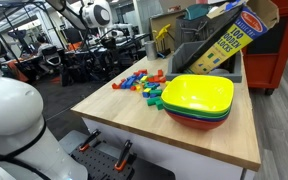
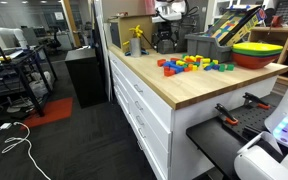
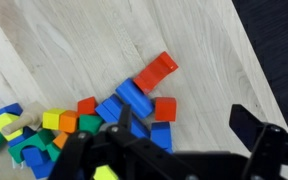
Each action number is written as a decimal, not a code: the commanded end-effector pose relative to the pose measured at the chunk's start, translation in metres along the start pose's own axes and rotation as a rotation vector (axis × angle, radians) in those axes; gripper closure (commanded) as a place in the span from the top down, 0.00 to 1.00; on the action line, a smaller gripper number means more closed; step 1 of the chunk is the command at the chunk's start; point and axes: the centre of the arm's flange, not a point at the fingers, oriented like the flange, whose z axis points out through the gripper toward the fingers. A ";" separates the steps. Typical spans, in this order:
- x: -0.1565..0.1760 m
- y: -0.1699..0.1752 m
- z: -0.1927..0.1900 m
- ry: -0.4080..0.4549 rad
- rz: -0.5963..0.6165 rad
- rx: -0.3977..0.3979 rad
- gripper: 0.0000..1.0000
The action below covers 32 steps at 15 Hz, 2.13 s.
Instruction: Move the orange block to the left
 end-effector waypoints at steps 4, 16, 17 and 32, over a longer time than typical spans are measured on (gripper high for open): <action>-0.012 -0.009 0.017 0.004 0.056 0.078 1.00; -0.004 -0.014 0.024 -0.020 0.043 0.049 1.00; -0.004 -0.012 0.029 -0.027 0.047 0.051 1.00; -0.008 -0.004 0.112 0.005 0.220 0.139 1.00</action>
